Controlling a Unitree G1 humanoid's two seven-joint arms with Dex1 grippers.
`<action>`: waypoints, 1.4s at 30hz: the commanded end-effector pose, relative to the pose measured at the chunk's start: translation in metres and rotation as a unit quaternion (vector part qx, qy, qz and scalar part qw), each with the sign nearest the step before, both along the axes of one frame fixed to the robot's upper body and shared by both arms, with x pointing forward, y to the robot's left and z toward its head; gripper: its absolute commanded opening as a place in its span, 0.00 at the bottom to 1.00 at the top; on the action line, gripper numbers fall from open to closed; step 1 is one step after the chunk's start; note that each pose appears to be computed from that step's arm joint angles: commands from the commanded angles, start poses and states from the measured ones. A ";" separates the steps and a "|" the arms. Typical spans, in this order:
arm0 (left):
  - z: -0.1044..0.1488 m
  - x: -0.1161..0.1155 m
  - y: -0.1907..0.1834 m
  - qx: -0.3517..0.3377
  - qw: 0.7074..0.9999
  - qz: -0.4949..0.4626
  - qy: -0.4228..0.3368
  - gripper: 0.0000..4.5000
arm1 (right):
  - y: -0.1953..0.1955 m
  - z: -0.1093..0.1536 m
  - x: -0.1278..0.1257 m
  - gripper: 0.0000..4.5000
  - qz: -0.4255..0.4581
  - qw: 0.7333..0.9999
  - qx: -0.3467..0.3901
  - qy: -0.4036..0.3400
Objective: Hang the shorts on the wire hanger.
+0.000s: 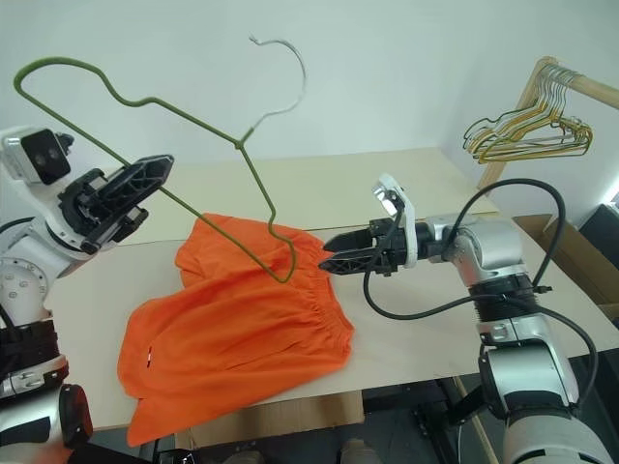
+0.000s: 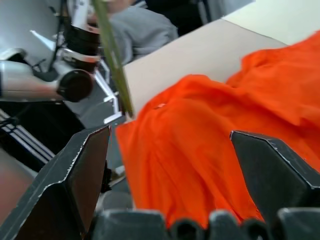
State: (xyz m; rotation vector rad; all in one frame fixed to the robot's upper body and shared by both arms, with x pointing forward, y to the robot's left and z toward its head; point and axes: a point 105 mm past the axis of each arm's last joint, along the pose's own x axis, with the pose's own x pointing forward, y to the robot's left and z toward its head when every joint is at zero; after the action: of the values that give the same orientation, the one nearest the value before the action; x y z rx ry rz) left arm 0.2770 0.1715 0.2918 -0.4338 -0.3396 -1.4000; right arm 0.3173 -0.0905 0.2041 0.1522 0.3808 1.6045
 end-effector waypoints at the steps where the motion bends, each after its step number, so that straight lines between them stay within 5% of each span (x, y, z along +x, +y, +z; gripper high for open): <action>1: 0.012 -0.006 -0.006 0.008 0.999 -0.008 -0.044 0.00 | 0.016 0.009 -0.007 0.99 0.030 0.999 0.009 -0.017; 19: 0.004 -0.007 -0.016 0.013 0.998 -0.019 -0.066 0.00 | 0.047 -0.005 -0.025 0.99 0.035 0.999 0.029 0.007; 23: 0.003 -0.005 -0.017 0.014 0.998 -0.017 -0.062 0.00 | 0.047 -0.008 -0.023 0.80 0.027 0.999 0.030 0.019; 33: -0.007 0.005 -0.015 0.024 0.997 0.019 -0.067 0.00 | 0.047 -0.012 -0.021 0.03 0.013 0.999 0.032 0.024; 35: -0.014 0.009 -0.016 0.036 0.995 0.043 -0.084 0.00 | 0.047 -0.013 -0.021 0.00 0.011 0.999 0.030 0.023; 39: -0.031 0.011 -0.015 0.044 0.997 0.035 -0.054 0.26 | 0.046 -0.011 -0.022 0.00 0.008 0.999 0.039 0.024; 42: -0.059 0.021 -0.017 0.122 0.990 0.068 -0.030 0.49 | 0.041 -0.003 -0.022 0.00 -0.011 0.998 0.062 0.030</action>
State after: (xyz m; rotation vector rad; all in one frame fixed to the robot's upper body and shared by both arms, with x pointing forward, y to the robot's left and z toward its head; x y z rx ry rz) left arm 0.2956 0.1550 0.2408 -0.2567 -0.2841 -1.3209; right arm 0.2956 -0.0439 0.1821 0.2677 0.4054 1.6094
